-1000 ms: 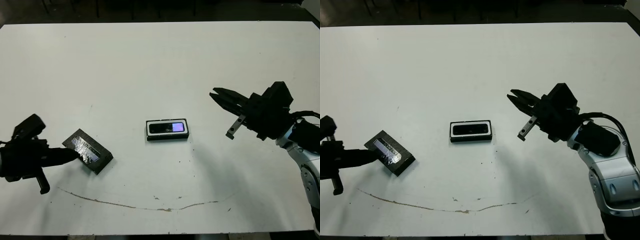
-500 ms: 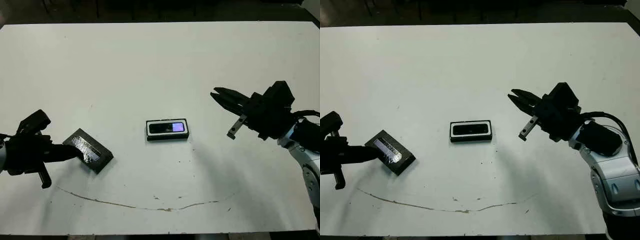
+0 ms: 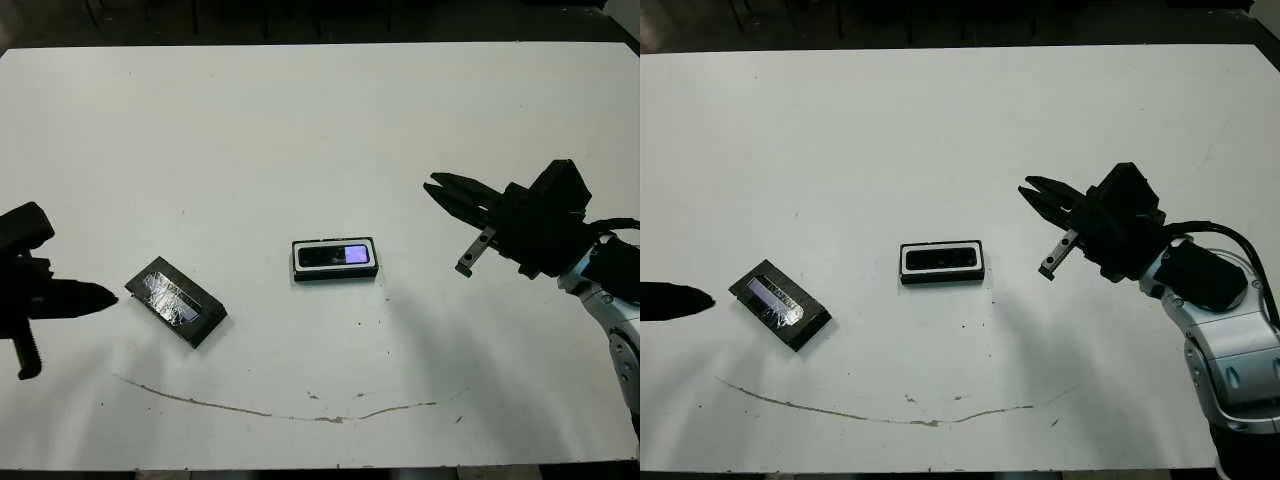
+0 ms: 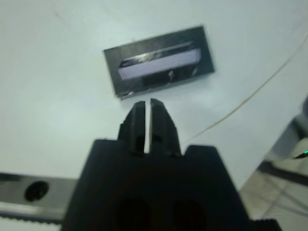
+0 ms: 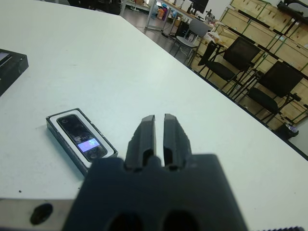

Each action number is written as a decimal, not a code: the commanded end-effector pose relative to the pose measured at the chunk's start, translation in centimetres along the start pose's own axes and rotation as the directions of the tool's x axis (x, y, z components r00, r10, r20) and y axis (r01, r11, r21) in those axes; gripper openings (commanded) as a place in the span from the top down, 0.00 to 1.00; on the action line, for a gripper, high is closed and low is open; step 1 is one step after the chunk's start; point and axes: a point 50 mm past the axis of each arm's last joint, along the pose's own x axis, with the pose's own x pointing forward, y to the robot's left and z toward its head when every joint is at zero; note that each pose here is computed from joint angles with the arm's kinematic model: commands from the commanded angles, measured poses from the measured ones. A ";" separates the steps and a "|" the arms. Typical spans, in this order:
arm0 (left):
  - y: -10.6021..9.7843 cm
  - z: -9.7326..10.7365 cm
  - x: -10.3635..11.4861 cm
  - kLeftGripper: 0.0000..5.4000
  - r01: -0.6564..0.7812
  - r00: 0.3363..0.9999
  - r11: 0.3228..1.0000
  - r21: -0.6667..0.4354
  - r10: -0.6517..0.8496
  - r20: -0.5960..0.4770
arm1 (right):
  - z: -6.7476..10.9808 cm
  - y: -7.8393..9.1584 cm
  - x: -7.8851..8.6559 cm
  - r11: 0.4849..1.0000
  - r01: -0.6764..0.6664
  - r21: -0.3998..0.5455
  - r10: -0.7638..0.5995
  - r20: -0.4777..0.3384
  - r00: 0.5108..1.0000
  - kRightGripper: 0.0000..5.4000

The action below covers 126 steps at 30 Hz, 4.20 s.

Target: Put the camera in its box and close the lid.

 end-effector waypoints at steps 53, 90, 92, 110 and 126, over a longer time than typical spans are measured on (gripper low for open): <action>0.5 -0.5 11.1 1.00 0.150 0.988 0.960 -0.237 -0.134 0.082 | -0.3 -0.1 -0.3 1.000 -0.012 -0.017 0.011 -0.061 0.998 1.00; 4.2 3.0 6.6 1.00 -0.308 0.892 0.883 -0.355 0.398 0.214 | -0.4 -0.1 -0.6 1.000 -0.013 -0.001 0.013 -0.087 0.996 1.00; 3.6 3.6 5.5 1.00 -0.357 0.835 0.825 -0.439 0.492 0.245 | -0.5 -0.1 -0.5 1.000 -0.013 -0.002 0.013 -0.079 0.997 1.00; -11.6 5.1 5.8 0.82 -0.313 0.670 0.758 -0.573 0.604 0.433 | -0.6 0.2 0.0 0.999 -0.016 0.031 0.018 -0.056 0.998 1.00; -13.1 4.8 8.2 0.28 -0.311 0.774 0.829 -0.466 0.505 0.383 | -1.3 1.2 0.0 0.997 -0.031 0.077 0.036 -0.055 0.998 1.00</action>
